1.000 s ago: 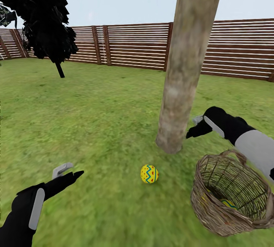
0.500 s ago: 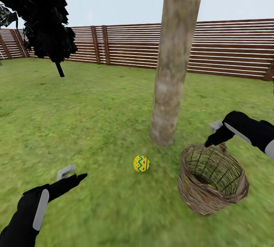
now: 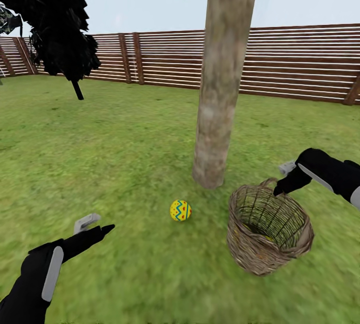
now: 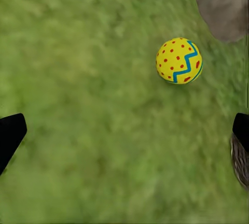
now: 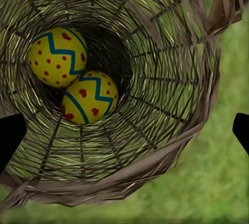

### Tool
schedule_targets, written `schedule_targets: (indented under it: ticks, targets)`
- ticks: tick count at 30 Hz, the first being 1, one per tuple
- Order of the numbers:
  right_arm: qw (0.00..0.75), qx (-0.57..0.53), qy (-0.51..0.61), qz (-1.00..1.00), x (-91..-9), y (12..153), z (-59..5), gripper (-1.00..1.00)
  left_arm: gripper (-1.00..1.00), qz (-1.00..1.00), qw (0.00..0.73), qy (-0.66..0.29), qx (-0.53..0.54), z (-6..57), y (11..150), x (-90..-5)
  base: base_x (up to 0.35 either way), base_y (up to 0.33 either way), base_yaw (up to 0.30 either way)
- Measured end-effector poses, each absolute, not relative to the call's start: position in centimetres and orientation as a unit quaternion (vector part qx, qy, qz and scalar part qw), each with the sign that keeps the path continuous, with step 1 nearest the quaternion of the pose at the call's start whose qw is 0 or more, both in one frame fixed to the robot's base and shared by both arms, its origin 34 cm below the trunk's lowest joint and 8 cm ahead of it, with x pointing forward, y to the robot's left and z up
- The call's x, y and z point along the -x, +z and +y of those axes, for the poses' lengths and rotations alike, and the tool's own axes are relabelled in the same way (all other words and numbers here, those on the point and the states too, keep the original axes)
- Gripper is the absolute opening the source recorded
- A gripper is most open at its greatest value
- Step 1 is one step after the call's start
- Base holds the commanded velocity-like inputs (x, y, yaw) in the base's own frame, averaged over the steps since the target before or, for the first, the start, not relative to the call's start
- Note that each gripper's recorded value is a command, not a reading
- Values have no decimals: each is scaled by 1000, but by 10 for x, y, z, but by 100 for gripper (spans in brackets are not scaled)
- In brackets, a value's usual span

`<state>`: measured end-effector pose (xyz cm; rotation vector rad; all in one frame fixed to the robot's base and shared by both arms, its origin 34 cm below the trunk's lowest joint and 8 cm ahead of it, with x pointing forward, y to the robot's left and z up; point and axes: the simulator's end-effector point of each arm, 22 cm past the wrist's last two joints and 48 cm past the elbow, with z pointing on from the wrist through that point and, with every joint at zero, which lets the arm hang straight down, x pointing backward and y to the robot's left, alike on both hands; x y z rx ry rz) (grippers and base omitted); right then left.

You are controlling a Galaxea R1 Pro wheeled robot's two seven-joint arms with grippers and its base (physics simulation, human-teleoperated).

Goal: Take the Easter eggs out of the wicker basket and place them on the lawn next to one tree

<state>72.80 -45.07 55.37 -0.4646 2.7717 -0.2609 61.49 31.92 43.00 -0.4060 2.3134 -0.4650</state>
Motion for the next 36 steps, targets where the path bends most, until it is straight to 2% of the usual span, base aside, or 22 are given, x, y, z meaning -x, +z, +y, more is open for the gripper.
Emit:
schedule_targets:
  ticks: [15,20,23,26,31,32,36]
  targets:
    - [134,168,-90,973,-732,512,-453,100,100,906,356,-172,154,320,416,-617,0,0,0]
    - [124,169,-90,974,-732,498,-454,100,100,922,302,-184,160,311,399,-603,0,0,0]
    - [121,171,-89,974,-733,490,-453,100,100,916,327,-173,157,317,436,-646,0,0,0]
    - [116,172,-88,974,-733,482,-453,100,100,926,297,-137,189,331,425,-689,0,0,0]
    - [105,176,-86,975,-733,466,-450,100,100,940,193,-208,188,259,436,-786,0,0,0]
    - [103,176,-86,975,-733,465,-450,100,100,935,205,-224,182,249,467,-812,0,0,0]
    - [97,177,-90,975,-734,454,-452,100,100,936,174,-261,157,207,513,-844,0,0,0]
